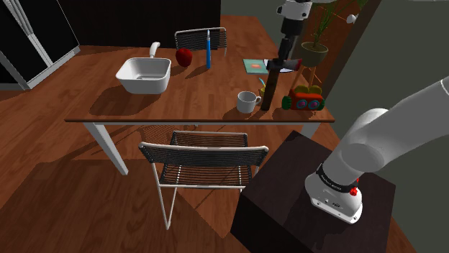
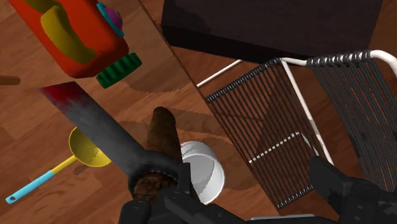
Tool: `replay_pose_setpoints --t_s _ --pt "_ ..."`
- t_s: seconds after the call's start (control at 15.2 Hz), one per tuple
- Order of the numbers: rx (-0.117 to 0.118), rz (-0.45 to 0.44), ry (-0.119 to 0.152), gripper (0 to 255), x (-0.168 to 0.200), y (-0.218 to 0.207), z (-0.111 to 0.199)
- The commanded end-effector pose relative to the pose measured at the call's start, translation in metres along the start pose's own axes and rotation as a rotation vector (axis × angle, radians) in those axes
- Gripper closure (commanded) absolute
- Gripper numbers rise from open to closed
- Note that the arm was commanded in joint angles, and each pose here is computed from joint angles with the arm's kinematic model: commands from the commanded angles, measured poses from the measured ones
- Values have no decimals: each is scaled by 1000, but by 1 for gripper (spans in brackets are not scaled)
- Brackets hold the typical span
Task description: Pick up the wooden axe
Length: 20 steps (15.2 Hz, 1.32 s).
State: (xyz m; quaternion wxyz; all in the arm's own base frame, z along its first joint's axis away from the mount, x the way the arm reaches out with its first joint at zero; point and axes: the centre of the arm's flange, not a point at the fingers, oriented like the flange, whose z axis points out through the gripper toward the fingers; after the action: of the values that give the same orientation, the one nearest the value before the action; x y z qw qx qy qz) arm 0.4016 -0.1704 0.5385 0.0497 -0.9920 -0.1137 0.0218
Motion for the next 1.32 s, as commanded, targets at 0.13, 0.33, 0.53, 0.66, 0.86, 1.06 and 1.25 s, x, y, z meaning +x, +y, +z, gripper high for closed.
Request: replay_pose_setpoints --t_s 0.13,0.33,0.53,0.66,0.86,1.06,1.25 --pt "2 -54 0 0 18 49 -2" --pt "2 -70 0 0 24 65 3" --pt "2 -70 0 0 25 67 19" --pt "2 -70 0 0 25 68 29" --pt "2 -70 0 0 26 68 38" --pt "2 -70 0 255 25 68 38" --pt "2 -70 0 255 25 68 38"
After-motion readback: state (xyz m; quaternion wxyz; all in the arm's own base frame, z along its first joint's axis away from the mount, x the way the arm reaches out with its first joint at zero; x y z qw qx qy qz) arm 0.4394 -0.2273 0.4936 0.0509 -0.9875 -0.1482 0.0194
